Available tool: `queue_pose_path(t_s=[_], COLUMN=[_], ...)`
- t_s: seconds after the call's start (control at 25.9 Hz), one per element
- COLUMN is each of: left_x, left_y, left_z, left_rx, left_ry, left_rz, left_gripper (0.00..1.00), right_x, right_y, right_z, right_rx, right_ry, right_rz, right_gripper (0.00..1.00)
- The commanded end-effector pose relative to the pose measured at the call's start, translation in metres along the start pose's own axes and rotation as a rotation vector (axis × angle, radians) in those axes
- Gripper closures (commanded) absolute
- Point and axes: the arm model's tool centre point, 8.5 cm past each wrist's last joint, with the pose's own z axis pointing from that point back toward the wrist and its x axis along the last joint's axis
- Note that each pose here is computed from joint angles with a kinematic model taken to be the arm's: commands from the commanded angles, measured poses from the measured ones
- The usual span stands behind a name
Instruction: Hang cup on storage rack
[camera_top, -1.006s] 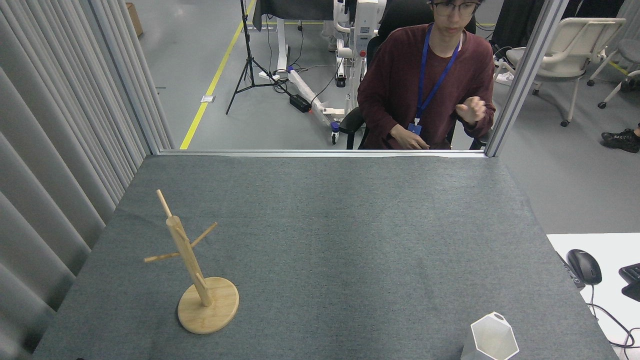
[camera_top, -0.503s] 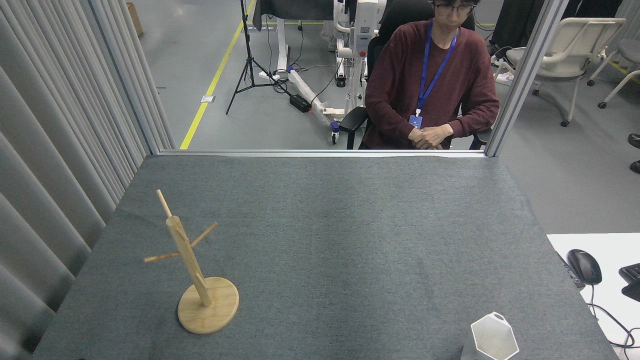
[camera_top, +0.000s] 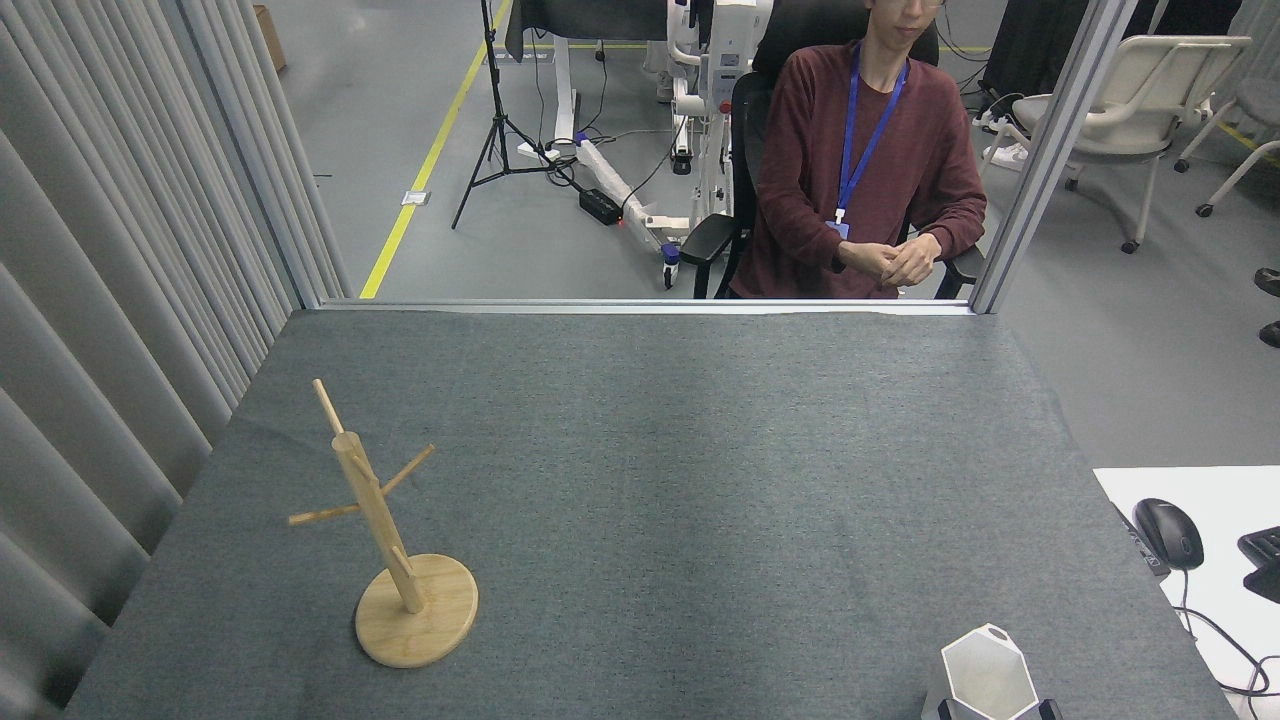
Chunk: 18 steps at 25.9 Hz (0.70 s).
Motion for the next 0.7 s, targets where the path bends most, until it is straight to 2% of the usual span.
queue_pose_path(t_s=[0.0,0.54,0.58,0.66], left_x=[0.000,0.001,0.000,0.000], left_y=[0.000,0.000,0.000,0.000], left_z=[0.000,0.000,0.000,0.000], left_rx=[0.000,0.001,0.000,0.000], left_ry=[-0.001,-0.002,-0.001,-0.001], left_rz=[0.002,0.000,0.001,0.001], left_gripper=[0.00,0.00,0.00,0.01], right_x=[0.000,-0.001,0.001,0.003], right_y=[0.002,0.007,0.007,0.007], right_z=[-0.005,-0.022,-0.023,-0.024], right_rx=[0.002,0.007,0.006,0.007], right_ry=[0.001,-0.004,-0.009,-0.015], right_rz=[-0.004,0.005,0.011,0.015], right_gripper=[0.01,0.02,0.04,0.20])
